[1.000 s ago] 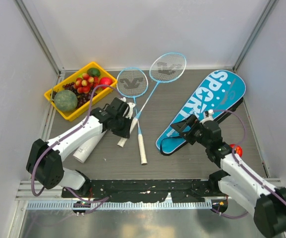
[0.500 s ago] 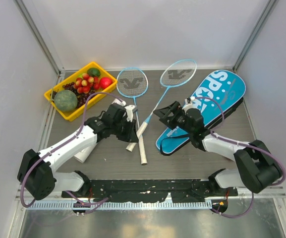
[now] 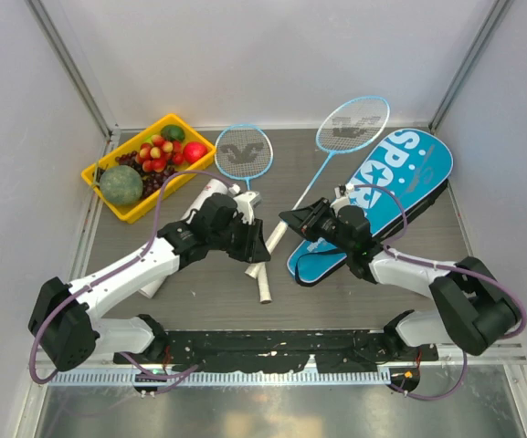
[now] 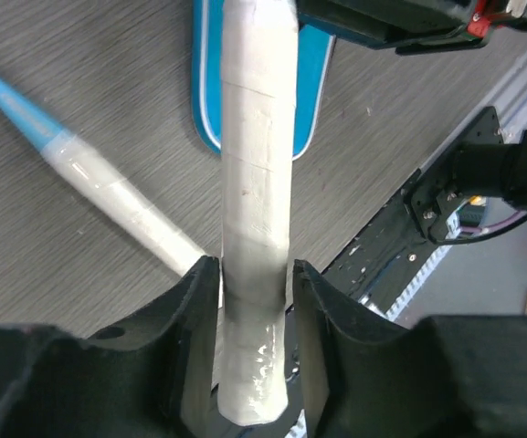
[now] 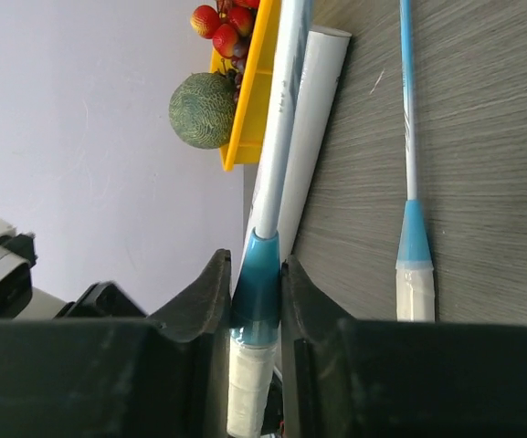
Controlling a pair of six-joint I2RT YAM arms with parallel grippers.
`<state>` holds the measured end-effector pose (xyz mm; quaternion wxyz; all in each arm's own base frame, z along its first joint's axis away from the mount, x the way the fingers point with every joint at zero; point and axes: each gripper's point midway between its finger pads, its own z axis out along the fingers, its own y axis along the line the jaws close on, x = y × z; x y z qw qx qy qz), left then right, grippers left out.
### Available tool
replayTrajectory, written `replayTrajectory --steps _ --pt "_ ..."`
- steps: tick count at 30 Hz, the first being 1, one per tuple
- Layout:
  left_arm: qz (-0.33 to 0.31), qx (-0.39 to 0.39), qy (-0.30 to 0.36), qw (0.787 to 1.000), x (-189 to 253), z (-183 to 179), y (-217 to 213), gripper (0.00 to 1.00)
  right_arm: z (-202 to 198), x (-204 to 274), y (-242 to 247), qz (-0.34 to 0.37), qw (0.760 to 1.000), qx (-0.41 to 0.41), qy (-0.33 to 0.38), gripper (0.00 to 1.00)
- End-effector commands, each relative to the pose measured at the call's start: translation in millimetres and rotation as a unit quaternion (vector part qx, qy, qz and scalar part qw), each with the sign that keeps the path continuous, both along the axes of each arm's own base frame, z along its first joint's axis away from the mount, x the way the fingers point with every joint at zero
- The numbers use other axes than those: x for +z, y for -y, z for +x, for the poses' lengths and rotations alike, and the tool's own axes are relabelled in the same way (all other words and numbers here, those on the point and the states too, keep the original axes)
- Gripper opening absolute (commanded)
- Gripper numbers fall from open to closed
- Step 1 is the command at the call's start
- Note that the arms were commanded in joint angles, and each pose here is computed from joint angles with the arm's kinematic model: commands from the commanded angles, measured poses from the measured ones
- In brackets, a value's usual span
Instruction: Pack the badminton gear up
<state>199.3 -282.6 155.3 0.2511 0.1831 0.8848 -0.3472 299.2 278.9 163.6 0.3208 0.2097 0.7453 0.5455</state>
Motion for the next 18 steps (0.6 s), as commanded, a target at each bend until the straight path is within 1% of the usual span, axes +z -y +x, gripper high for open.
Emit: replayTrajectory --steps 1,2,4,6,7,8,9,10,11,12,13,14,17,18 --pt "-0.062 -0.020 0.077 0.995 42.4 8.3 18.3 0.55 -2.8 43.2 15.8 0.012 0.997 -0.009 0.081 0.05" --pt "-0.062 -0.022 0.092 0.994 46.4 8.0 16.3 0.60 -5.5 47.8 24.0 0.001 0.996 -0.009 0.089 0.05" --pt "-0.059 -0.019 0.135 0.989 59.8 7.5 11.4 0.66 -8.8 53.6 43.3 -0.023 0.995 -0.022 0.099 0.05" --pt "-0.058 -0.022 0.168 0.984 71.2 7.3 11.2 0.69 -11.2 61.3 67.1 -0.051 0.991 -0.044 0.115 0.05" --pt "-0.057 -0.028 0.180 0.982 75.3 6.9 12.3 0.69 -14.5 57.4 75.4 -0.079 0.990 -0.045 0.112 0.05" --pt "-0.055 -0.034 0.187 0.980 77.9 5.6 13.8 0.69 -15.8 73.5 88.0 -0.082 0.986 -0.060 0.134 0.05" --pt "-0.051 -0.040 0.196 0.978 79.5 4.8 15.0 0.68 -20.1 71.4 92.7 -0.109 0.983 -0.053 0.135 0.05" --pt "-0.043 -0.044 0.205 0.977 78.9 5.0 15.0 0.68 -24.9 84.0 100.1 -0.116 0.979 -0.057 0.155 0.05" --pt "-0.032 -0.050 0.212 0.975 74.6 5.4 16.1 0.68 -29.9 83.6 102.7 -0.137 0.977 -0.046 0.157 0.05" --pt "-0.019 -0.052 0.220 0.974 70.1 7.3 16.1 0.67 -37.4 92.3 106.3 -0.141 0.974 -0.046 0.170 0.05" --pt "-0.007 -0.054 0.226 0.973 65.5 9.3 16.6 0.67 -43.9 88.6 109.3 -0.157 0.974 -0.038 0.161 0.05" --pt "0.007 -0.058 0.231 0.971 59.4 10.8 18.3 0.66 -51.7 97.9 112.2 -0.153 0.972 -0.040 0.175 0.05" --pt "0.046 -0.070 0.250 0.965 43.9 15.6 27.9 0.66 -74.6 111.4 119.7 -0.157 0.969 -0.037 0.185 0.05" --pt "0.064 -0.064 0.257 0.962 37.9 21.6 30.8 0.65 -83.4 121.9 124.4 -0.153 0.967 -0.044 0.201 0.06"
